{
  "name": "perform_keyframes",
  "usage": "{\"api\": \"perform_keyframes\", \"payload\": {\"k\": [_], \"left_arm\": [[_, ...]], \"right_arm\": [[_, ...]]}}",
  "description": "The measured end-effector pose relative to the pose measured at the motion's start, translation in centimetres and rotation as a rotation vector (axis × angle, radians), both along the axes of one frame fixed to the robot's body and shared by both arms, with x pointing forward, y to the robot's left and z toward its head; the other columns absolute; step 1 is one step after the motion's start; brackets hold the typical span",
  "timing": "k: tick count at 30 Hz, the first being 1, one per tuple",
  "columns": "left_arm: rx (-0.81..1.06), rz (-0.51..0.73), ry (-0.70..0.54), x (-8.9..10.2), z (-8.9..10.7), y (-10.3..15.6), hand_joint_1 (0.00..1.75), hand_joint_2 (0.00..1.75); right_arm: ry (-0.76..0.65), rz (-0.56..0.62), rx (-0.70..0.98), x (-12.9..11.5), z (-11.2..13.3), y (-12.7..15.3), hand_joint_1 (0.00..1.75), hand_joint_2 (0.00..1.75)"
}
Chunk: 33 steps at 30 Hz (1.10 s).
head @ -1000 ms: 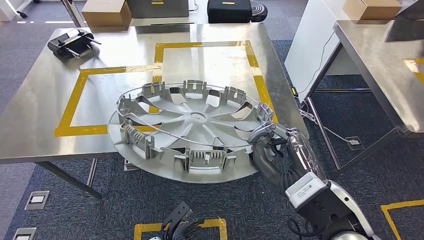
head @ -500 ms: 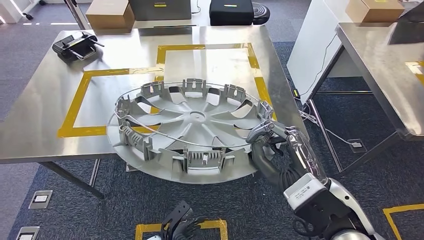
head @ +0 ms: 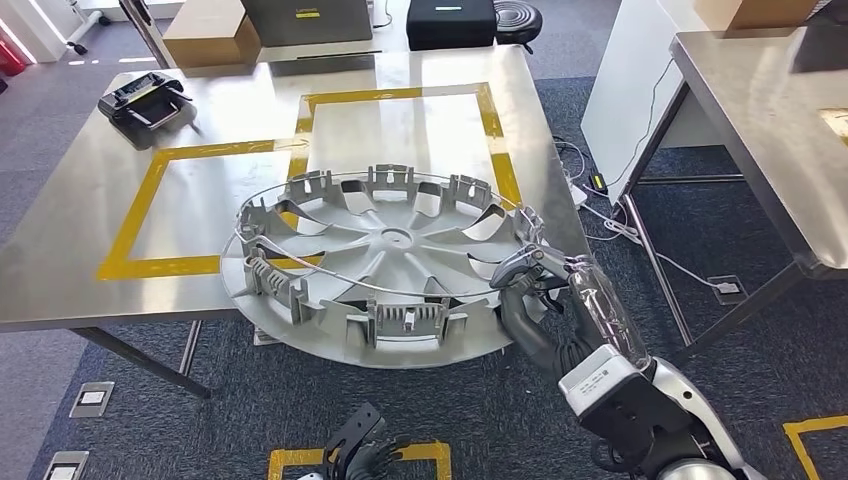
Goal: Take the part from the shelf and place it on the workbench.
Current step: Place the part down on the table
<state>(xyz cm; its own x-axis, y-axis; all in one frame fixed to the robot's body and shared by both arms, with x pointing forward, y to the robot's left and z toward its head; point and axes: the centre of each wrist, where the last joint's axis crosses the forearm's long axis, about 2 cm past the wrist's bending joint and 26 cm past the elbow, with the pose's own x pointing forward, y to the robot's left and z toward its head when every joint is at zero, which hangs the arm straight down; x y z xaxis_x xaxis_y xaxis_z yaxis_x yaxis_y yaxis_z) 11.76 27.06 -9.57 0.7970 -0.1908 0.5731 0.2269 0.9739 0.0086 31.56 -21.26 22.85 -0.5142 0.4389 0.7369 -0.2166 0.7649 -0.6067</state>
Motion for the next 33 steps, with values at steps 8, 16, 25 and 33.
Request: {"api": "perform_keyframes", "payload": {"k": [8, 16, 25, 33], "left_arm": [[-0.001, 0.000, -0.001, 0.0, 0.0, -0.1, 0.00, 1.75], [-0.005, -0.006, -0.001, 0.1, 0.0, -0.2, 0.00, 1.75], [-0.008, -0.028, 0.005, 0.3, 0.1, -0.6, 0.00, 1.75], [-0.008, -0.041, 0.004, 0.4, 0.2, -0.9, 0.00, 1.75]], "right_arm": [[0.018, -0.030, -0.020, 0.2, -0.1, -0.1, 1.75, 1.75], [-0.022, -0.108, -0.121, 1.2, 0.0, -0.5, 1.75, 1.75], [-0.108, -0.238, -0.284, 3.0, 0.3, -1.1, 1.75, 1.75], [-0.060, -0.291, -0.325, 4.7, -0.2, -2.4, 1.75, 1.75]]}}
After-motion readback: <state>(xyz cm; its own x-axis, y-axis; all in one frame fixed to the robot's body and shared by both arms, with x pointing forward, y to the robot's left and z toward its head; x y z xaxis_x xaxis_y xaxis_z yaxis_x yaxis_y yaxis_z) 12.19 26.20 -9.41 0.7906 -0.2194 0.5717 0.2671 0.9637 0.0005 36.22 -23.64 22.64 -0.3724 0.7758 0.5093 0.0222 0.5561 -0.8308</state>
